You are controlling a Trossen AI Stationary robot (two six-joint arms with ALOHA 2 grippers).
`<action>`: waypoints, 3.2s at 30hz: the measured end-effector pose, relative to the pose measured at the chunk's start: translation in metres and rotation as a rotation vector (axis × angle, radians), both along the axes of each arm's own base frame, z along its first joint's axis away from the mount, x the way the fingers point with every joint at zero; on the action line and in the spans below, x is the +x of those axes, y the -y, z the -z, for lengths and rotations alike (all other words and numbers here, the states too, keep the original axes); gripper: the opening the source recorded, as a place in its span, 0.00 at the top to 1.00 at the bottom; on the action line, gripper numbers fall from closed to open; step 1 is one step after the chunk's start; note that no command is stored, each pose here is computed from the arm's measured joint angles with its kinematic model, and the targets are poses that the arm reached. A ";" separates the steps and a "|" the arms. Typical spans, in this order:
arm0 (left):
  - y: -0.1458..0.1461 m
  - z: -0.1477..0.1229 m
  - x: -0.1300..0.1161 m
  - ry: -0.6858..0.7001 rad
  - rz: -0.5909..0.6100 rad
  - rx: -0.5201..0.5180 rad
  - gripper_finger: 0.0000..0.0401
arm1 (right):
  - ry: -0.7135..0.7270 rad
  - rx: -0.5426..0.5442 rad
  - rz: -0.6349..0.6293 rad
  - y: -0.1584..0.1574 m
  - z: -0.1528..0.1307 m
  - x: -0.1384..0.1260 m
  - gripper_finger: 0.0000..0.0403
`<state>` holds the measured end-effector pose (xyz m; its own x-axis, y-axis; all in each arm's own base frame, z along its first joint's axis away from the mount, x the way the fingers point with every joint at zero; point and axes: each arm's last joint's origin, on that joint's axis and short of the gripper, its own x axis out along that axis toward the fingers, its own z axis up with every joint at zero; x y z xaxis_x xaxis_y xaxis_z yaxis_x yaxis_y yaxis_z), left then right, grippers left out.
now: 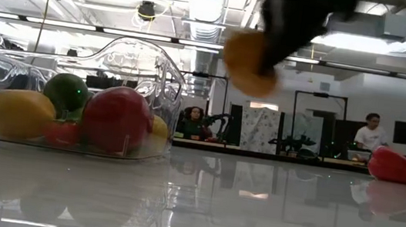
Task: Sort produce into baskets
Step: Put the brown potato into the top transparent bin, then put the orange pumpkin into the top transparent bin
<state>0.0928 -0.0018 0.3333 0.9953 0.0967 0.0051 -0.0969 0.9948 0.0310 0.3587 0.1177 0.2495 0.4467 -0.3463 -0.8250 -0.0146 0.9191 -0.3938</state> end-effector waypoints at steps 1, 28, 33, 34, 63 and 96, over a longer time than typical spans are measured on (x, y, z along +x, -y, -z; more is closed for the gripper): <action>0.000 0.000 0.000 0.000 0.000 0.000 0.31 | 0.037 0.002 -0.004 0.006 -0.003 0.007 0.27; 0.000 0.001 0.000 -0.010 -0.003 0.014 0.31 | 0.615 0.377 -0.004 0.164 -0.038 0.072 0.08; 0.000 0.001 0.000 -0.016 -0.007 0.013 0.31 | 0.566 0.392 0.012 0.159 -0.035 0.070 0.04; 0.000 0.001 0.000 -0.016 -0.014 0.013 0.31 | 0.540 0.403 0.026 0.158 -0.035 0.067 0.05; -0.001 0.003 0.001 -0.032 -0.033 -0.011 0.31 | -0.747 0.263 0.748 0.039 0.033 -0.116 0.09; -0.001 0.002 0.001 -0.026 -0.032 0.001 0.31 | -0.515 0.327 0.770 0.067 0.068 -0.131 0.26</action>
<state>0.0942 -0.0010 0.3309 0.9914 0.1290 -0.0211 -0.1282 0.9911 0.0350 0.2274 0.0512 0.1814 -0.2462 -0.1116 -0.9628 0.5358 0.8121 -0.2311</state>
